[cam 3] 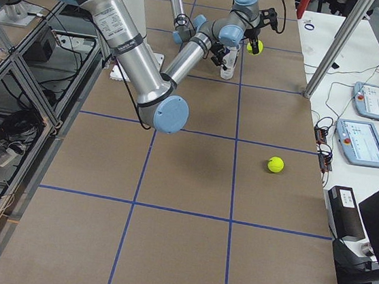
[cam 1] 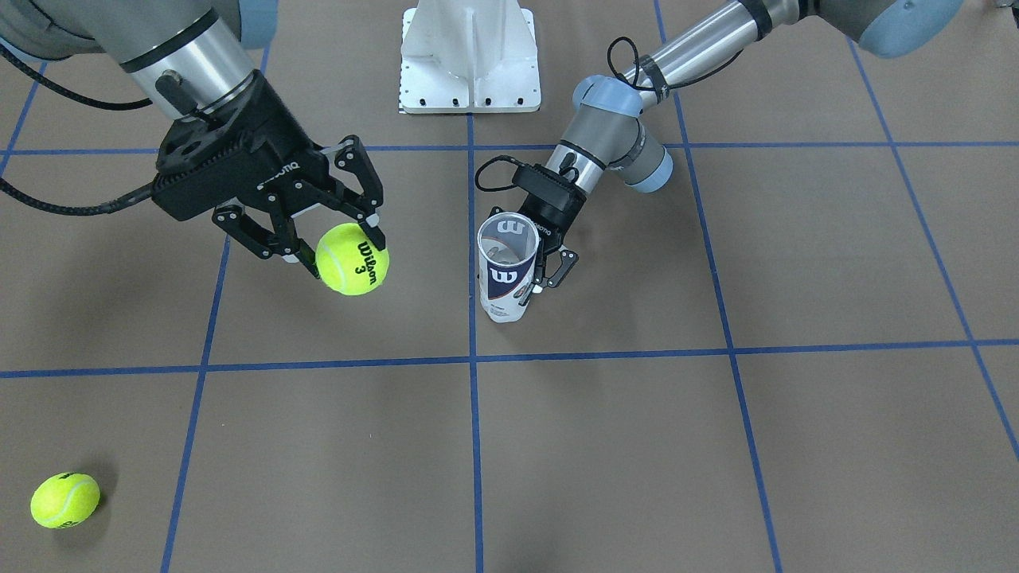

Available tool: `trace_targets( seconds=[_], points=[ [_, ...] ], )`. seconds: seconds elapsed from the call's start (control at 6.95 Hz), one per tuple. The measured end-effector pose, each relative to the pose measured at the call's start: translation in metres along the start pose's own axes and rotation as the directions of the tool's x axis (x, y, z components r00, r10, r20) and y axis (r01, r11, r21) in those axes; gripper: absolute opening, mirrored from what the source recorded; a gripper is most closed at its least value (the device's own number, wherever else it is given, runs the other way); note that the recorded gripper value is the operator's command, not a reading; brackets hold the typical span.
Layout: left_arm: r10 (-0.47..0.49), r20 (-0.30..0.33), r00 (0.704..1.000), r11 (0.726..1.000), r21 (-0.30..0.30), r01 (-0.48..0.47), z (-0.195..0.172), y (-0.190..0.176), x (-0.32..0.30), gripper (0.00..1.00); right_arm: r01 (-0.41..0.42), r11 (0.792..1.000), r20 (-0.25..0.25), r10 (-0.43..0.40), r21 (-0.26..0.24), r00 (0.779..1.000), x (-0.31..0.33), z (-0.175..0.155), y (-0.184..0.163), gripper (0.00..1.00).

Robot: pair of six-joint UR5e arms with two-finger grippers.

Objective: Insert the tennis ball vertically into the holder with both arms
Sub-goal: 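Carry the yellow ball with the right gripper over the can's opening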

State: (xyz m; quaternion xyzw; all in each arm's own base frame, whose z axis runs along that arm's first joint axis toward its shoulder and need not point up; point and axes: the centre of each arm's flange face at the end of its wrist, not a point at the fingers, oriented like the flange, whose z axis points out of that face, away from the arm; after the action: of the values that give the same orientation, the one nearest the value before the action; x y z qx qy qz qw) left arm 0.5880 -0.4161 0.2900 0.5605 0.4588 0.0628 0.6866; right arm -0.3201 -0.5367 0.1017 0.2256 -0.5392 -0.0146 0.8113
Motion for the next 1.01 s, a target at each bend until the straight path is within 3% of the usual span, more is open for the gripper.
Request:
trace_targets(
  seconds=[0.43, 1.01],
  points=[
    [-0.003, -0.003, 1.000, 1.000, 0.005, 0.003, 0.000, -0.003, 0.002, 0.75, 0.028, 0.999, 0.025, -0.029, 0.027, 0.999, -0.075, 0.035, 0.040, 0.00],
    [-0.006, -0.005, 1.000, 1.000, 0.008, 0.006, 0.001, -0.005, 0.004, 0.75, 0.052, 0.999, -0.013, -0.052, 0.004, 0.999, -0.108, 0.076, 0.075, 0.00]
  ],
)
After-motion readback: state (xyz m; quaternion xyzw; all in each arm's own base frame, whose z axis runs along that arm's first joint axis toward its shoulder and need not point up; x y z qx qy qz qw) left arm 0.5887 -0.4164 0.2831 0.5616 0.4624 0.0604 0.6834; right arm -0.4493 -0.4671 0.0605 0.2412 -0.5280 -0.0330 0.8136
